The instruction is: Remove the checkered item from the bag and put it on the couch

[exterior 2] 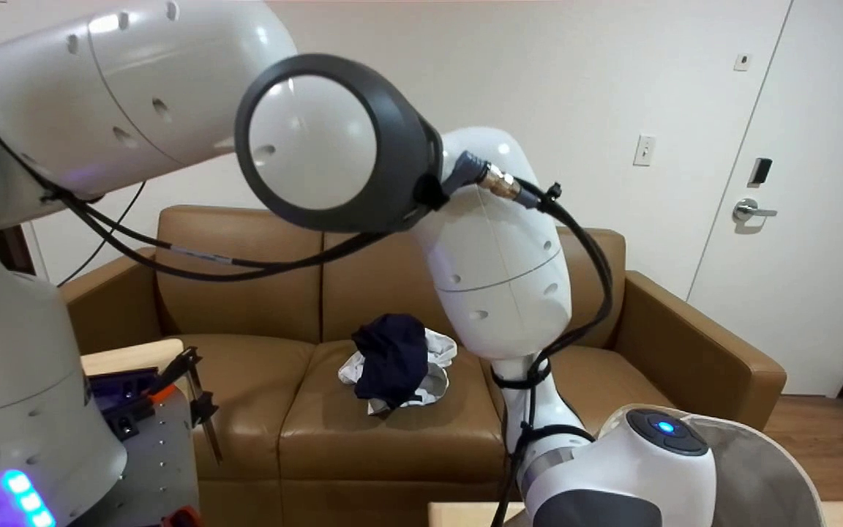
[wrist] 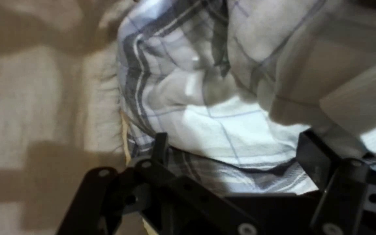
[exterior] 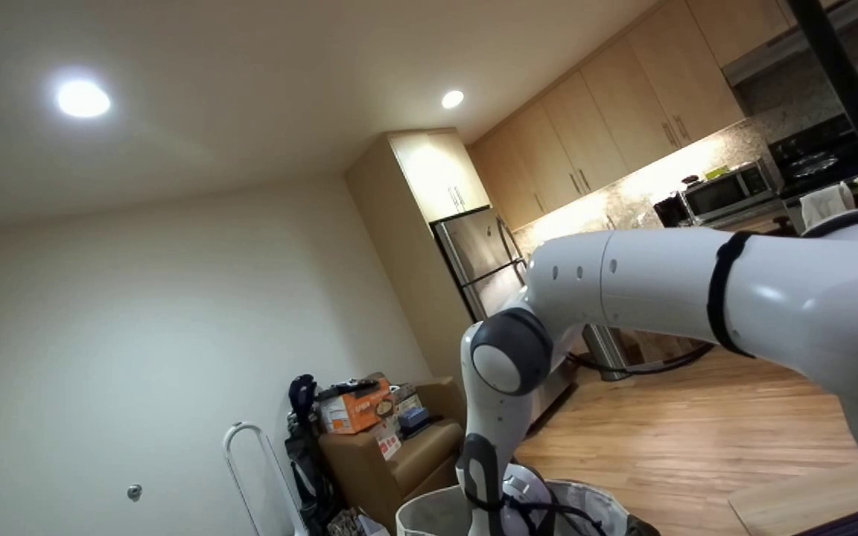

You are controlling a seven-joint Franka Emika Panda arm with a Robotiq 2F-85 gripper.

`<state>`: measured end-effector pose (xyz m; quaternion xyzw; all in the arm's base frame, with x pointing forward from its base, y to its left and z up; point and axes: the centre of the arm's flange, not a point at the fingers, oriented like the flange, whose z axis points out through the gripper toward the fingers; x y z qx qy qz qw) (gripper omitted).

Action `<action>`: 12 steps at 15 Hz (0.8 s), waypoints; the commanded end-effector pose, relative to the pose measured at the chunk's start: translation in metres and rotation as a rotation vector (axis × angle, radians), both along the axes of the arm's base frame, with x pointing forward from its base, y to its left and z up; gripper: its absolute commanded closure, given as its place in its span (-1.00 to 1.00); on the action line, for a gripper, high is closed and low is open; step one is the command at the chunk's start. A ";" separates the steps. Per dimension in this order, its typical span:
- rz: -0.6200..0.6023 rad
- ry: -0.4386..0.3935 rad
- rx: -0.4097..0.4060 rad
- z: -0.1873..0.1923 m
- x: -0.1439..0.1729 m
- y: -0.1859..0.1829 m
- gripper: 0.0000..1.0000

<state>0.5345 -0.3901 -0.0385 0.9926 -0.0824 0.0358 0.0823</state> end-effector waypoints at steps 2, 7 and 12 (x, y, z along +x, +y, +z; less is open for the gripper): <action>-0.021 -0.085 0.078 -0.042 0.005 -0.018 -1.00; -0.077 -0.100 0.164 -0.072 0.001 -0.031 -1.00; -0.084 -0.004 0.382 -0.078 0.006 -0.031 -0.06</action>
